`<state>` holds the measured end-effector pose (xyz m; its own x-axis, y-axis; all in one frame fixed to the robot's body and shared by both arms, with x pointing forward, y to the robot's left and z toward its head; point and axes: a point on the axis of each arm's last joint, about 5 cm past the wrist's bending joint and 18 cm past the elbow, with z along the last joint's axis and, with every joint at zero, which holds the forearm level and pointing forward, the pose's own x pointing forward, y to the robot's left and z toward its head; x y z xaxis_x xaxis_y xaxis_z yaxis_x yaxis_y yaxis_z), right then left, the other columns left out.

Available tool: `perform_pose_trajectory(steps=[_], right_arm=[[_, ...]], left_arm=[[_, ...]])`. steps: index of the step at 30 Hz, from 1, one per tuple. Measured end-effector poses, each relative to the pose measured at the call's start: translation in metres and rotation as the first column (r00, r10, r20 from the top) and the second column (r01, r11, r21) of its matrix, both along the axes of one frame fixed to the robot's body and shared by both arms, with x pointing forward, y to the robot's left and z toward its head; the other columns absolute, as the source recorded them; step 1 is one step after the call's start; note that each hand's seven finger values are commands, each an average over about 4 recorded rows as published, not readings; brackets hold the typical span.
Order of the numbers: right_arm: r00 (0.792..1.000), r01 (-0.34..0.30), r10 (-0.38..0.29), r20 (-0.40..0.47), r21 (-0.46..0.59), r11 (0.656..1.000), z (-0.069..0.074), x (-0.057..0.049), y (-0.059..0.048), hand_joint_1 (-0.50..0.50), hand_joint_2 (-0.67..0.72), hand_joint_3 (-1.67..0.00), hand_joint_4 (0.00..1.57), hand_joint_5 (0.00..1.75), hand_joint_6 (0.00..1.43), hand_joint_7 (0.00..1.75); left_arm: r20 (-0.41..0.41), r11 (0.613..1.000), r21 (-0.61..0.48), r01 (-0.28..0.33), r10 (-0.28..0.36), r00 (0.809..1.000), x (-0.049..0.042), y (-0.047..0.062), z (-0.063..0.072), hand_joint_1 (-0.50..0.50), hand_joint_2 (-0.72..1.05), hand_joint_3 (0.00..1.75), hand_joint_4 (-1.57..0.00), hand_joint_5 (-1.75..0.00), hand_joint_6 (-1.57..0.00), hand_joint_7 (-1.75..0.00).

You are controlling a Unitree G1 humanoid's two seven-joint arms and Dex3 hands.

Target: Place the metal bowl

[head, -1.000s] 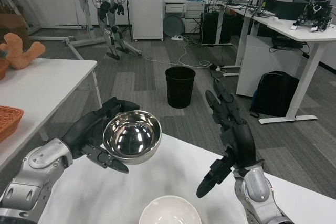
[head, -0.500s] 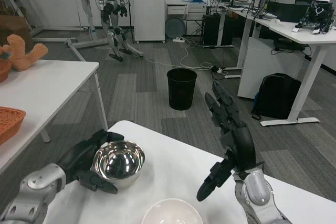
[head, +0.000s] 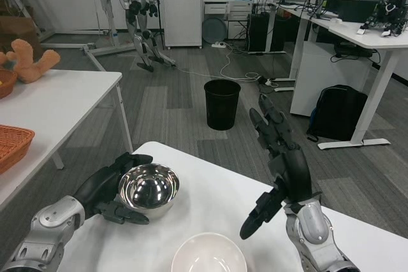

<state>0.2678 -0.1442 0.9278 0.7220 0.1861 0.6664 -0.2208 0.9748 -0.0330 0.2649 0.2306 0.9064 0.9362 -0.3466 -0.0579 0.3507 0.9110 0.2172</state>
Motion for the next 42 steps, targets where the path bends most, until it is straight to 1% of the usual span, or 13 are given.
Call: perform_pose_trajectory(steps=[2,5,12,16,20,22,29,31,33,34,36,38,42], right_arm=[[1.000,0.000,0.000,0.000,0.000,1.000,0.000,0.000,0.000,-0.42,0.66,0.00,0.00,0.00,0.00,0.00],[1.000,-0.001,0.001,0.000,0.000,1.000,0.000,0.000,0.000,-0.42,0.66,0.00,0.00,0.00,0.00,0.00],[1.000,-0.003,0.003,-0.001,-0.001,1.000,0.000,0.000,0.001,-0.42,0.66,0.00,0.00,0.00,0.00,0.00],[1.000,-0.003,0.003,-0.002,-0.001,1.000,0.000,0.000,0.001,-0.42,0.66,0.00,0.00,0.00,0.00,0.00],[1.000,0.000,-0.001,-0.009,-0.004,1.000,-0.002,0.000,0.000,-0.42,0.66,0.00,0.00,0.00,0.00,0.00],[1.000,0.003,-0.003,-0.013,-0.006,1.000,-0.002,0.000,0.000,-0.42,0.66,0.00,0.00,0.00,0.00,0.00],[1.000,0.009,-0.009,-0.022,-0.010,1.000,-0.004,0.001,-0.001,-0.42,0.66,0.00,0.00,0.00,0.00,0.00],[1.000,0.010,-0.010,-0.023,-0.012,1.000,-0.004,0.001,-0.001,-0.42,0.66,0.00,0.00,0.00,0.00,0.00],[1.000,0.010,-0.010,-0.022,-0.011,1.000,-0.003,0.002,-0.001,-0.42,0.66,0.00,0.00,0.00,0.00,0.00],[1.000,0.010,-0.010,-0.022,-0.010,1.000,-0.003,0.002,-0.001,-0.42,0.66,0.00,0.00,0.00,0.00,0.00],[1.000,0.011,-0.012,-0.023,-0.008,1.000,-0.003,0.002,-0.001,-0.42,0.66,0.00,0.00,0.00,0.00,0.00],[1.000,0.013,-0.013,-0.024,-0.007,1.000,-0.003,0.002,-0.001,-0.42,0.66,0.00,0.00,0.00,0.00,0.00],[1.000,0.014,-0.014,-0.025,-0.006,1.000,-0.003,0.003,-0.001,-0.42,0.66,0.00,0.00,0.00,0.00,0.00]], left_arm=[[0.004,1.000,-0.005,0.002,-0.002,1.000,-0.0002,0.000,0.000,-0.50,1.05,0.13,0.00,-0.21,-0.01,-0.35],[0.006,1.000,-0.013,0.003,-0.003,1.000,-0.0007,-0.001,-0.001,-0.50,1.05,0.09,0.00,-0.21,0.00,-0.24],[0.006,1.000,-0.030,0.001,-0.001,1.000,-0.0029,-0.001,-0.003,-0.49,1.05,0.09,0.00,-0.21,0.00,-0.16],[0.003,0.996,-0.090,0.002,-0.002,1.000,-0.0034,-0.001,-0.004,-0.48,1.05,0.09,0.00,-0.28,0.00,-0.14],[-0.012,0.991,-0.136,0.013,-0.015,1.000,-0.0036,-0.002,-0.005,-0.48,1.05,0.07,0.00,-0.26,0.00,-0.14],[-0.017,0.988,-0.151,0.017,-0.020,1.000,-0.0036,0.000,-0.005,-0.48,1.03,0.04,0.00,-0.31,0.00,-0.14],[0.010,0.978,-0.207,-0.012,0.015,1.000,-0.0046,0.008,-0.001,-0.48,0.45,0.00,0.00,-0.31,0.00,-0.14],[0.040,0.971,-0.236,-0.024,0.035,0.999,-0.0048,0.009,0.000,-0.48,-0.02,0.00,0.00,-0.31,0.00,-0.14],[0.109,0.960,-0.274,-0.049,0.081,0.991,-0.0048,0.009,0.004,-0.48,-0.50,0.00,0.00,-0.31,0.00,-0.14],[0.153,0.954,-0.292,-0.068,0.117,0.981,-0.0045,0.010,0.006,-0.48,-0.64,0.00,0.00,-0.31,0.00,-0.14],[0.240,0.934,-0.336,-0.120,0.208,0.948,-0.0035,0.010,0.012,-0.48,-0.72,0.04,0.00,-0.36,0.00,-0.14],[0.292,0.917,-0.368,-0.155,0.272,0.917,-0.0030,0.010,0.016,-0.48,-0.72,0.09,0.00,-0.41,0.00,-0.14],[0.373,0.912,-0.386,-0.142,0.295,0.880,-0.0022,0.008,0.027,-0.48,-0.72,0.07,0.00,-0.41,0.00,-0.14]])
